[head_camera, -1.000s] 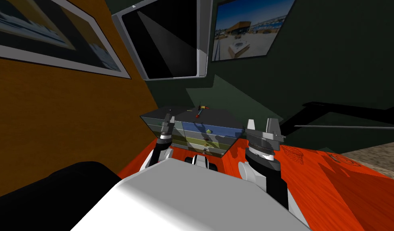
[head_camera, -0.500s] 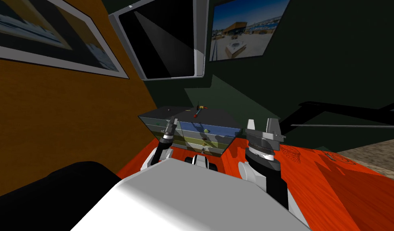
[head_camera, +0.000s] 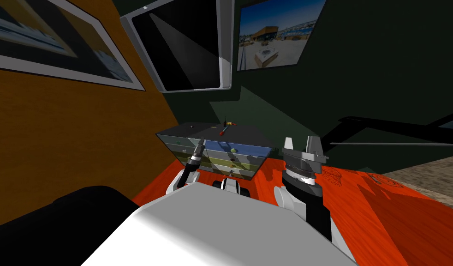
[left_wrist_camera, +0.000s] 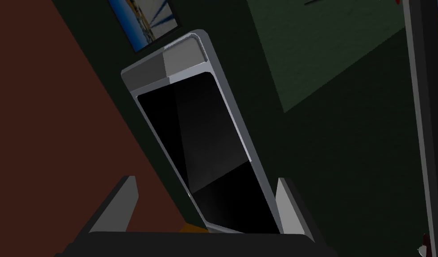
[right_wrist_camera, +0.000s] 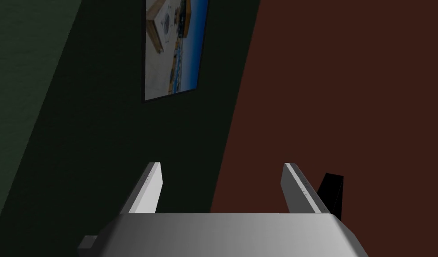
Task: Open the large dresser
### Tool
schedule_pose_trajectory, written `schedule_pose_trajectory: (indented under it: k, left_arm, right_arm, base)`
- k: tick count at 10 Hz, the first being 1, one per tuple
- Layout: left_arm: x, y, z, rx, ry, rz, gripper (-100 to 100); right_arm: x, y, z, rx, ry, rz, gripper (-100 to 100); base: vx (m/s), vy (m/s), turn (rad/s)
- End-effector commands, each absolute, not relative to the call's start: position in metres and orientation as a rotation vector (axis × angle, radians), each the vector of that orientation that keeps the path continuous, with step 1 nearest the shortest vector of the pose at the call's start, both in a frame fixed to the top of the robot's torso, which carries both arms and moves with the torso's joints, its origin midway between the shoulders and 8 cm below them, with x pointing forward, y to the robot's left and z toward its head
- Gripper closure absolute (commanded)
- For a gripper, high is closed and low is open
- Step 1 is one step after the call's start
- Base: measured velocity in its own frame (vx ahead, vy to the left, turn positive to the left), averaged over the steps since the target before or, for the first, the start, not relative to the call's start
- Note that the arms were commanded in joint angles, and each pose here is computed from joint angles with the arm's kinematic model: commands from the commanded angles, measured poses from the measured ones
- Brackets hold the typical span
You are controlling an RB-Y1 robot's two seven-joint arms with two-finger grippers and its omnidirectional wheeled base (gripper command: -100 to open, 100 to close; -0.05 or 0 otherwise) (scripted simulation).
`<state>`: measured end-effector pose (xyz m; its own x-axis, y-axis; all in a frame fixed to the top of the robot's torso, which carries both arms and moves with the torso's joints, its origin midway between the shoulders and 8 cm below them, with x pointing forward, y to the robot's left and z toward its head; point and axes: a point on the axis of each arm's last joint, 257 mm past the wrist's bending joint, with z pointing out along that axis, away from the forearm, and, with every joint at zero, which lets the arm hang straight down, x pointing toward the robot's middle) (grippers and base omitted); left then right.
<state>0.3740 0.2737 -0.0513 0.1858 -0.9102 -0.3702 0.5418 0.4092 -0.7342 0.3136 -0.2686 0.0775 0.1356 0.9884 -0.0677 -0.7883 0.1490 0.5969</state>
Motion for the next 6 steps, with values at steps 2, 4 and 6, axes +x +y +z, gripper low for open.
schedule_pose_trajectory:
  k: [2,4,6]
  left_arm:
    - [0.386,0.276,-0.085,-0.538,0.944,-1.068,-100]
    - [0.392,0.277,-0.101,-0.556,0.970,-1.059,-100]
    - [0.397,0.278,-0.116,-0.575,0.994,-1.052,-100]
  right_arm:
    - [0.314,-0.269,0.078,0.478,0.511,1.359,0]
    - [0.314,-0.269,0.078,0.478,0.511,1.359,0]
    - [0.314,-0.269,0.078,0.478,0.511,1.359,0]
  base:
    - [-0.008,-0.080,-0.010]
    - [0.004,-0.071,-0.011]
    - [0.008,-0.068,-0.007]
